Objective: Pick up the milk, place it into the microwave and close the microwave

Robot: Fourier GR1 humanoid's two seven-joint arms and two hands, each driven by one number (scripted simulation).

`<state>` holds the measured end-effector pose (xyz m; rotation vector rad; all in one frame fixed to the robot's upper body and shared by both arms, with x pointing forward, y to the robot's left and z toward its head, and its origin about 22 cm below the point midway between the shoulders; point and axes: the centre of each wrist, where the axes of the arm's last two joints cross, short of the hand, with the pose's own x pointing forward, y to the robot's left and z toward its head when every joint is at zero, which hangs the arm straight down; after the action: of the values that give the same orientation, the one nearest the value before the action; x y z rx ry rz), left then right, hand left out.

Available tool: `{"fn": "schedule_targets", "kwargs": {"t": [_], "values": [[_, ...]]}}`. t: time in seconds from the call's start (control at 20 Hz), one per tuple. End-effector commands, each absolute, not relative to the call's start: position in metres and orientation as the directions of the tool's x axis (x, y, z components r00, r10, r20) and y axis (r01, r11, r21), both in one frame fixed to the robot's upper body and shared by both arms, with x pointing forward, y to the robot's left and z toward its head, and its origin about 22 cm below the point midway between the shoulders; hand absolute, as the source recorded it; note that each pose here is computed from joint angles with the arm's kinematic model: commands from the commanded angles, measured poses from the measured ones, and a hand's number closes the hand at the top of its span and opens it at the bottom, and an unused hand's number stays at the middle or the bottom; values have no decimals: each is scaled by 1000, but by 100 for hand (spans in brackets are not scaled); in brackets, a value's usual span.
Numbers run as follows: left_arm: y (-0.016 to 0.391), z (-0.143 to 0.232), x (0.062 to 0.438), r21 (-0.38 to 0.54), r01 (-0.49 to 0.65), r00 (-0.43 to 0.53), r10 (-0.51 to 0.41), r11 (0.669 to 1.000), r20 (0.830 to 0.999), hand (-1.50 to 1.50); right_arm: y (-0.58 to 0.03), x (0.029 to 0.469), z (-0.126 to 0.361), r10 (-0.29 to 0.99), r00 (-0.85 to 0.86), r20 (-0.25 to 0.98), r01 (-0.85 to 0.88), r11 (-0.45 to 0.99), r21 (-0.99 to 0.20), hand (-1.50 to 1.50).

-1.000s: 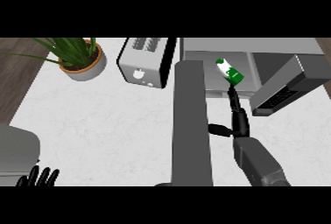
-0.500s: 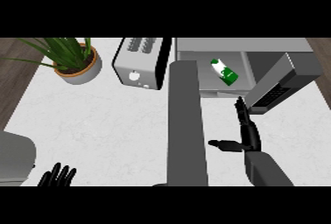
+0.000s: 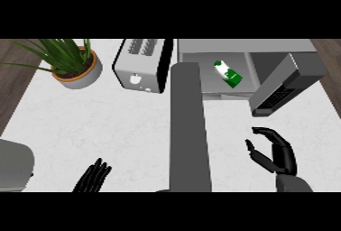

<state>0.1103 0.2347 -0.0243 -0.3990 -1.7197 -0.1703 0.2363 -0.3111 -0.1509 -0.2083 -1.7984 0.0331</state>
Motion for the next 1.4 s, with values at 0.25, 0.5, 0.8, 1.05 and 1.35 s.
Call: {"fn": "schedule_targets", "kwargs": {"t": [0.25, 0.5, 0.8, 1.05, 1.35], "values": [[176, -33, 152, 27, 501, -162, 62, 865, 985, 150, -380, 188, -139, 111, -244, 963, 197, 978, -63, -150], [163, -40, 176, 38, 490, -146, 39, 871, 989, 150, -399, 158, -137, 99, -255, 962, 230, 972, -39, -150], [154, -70, 212, 118, 458, -198, -28, 881, 980, 150, -424, 131, -143, 104, -232, 967, 243, 969, -46, -150], [115, -54, 222, 204, 665, -104, -181, 718, 978, 150, -450, 152, -114, 82, -260, 962, 235, 972, -20, -150], [80, -70, 221, 187, 825, -19, -306, 533, 952, 150, -453, 157, -105, 91, -291, 952, 207, 978, -31, -150]]}}
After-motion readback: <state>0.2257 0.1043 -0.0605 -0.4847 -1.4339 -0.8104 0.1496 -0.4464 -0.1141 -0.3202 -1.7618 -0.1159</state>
